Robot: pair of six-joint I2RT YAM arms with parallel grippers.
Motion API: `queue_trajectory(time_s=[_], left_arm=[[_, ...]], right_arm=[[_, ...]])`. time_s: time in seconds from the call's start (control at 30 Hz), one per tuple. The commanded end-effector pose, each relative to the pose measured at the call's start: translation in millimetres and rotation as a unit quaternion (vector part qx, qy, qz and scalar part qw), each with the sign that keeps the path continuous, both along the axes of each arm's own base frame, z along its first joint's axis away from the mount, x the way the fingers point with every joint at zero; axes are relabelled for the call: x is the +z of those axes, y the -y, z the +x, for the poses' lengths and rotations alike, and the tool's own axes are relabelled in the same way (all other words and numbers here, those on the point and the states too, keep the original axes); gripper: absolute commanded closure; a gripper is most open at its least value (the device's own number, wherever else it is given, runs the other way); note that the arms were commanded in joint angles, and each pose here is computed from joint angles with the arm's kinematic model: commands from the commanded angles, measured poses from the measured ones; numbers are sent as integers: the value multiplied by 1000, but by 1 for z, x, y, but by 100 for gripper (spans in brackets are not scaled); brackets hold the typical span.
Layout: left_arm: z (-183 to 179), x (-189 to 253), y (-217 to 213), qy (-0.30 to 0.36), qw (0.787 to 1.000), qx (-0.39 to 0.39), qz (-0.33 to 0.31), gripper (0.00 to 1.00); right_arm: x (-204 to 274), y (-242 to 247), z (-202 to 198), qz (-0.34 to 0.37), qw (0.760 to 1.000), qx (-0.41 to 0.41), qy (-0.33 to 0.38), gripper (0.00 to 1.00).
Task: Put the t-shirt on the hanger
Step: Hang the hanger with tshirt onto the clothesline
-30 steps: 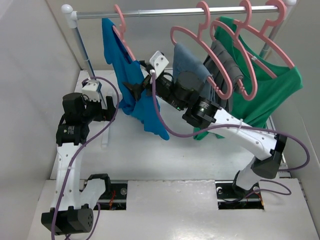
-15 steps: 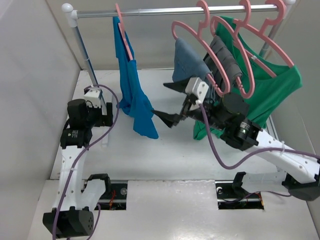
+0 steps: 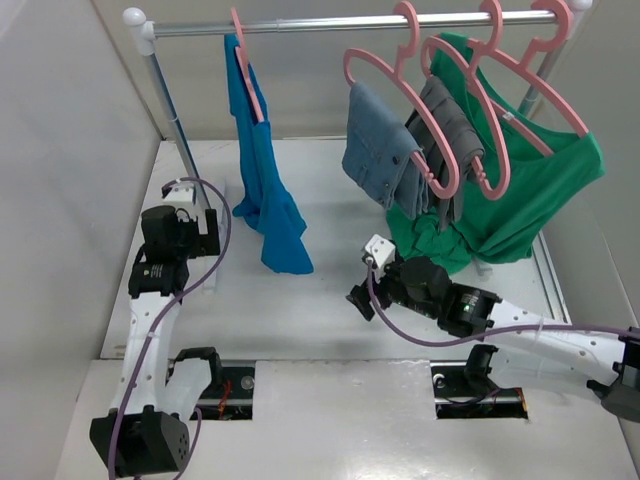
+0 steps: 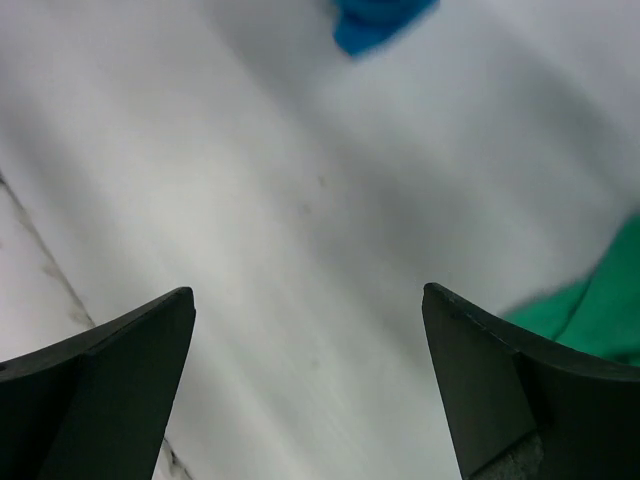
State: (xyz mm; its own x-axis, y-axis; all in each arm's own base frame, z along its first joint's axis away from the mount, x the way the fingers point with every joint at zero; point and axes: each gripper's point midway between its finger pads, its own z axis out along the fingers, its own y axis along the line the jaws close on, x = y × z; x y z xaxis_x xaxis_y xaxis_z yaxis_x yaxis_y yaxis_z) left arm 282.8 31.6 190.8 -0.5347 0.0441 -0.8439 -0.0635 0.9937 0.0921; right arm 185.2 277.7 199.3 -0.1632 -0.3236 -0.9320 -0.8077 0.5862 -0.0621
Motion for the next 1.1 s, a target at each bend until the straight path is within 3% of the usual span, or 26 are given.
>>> queue_trajectory(time_s=[0.0,0.13,0.3,1.07], left_arm=[[8,14,-4,36,999,20,-8,0],[8,14,-4,36,999,20,-8,0],[8,14,-4,36,999,20,-8,0],[7,16,-4,41,999,20,-8,0]], right_arm=[[-31,25,8,9,994,-98,-36,0],[-79,42,11,-26,984,-152,-91,0],[-98,49,14,-51,973,-186,-129,0],[-74,78,32,-42,955,-278,-97,0]])
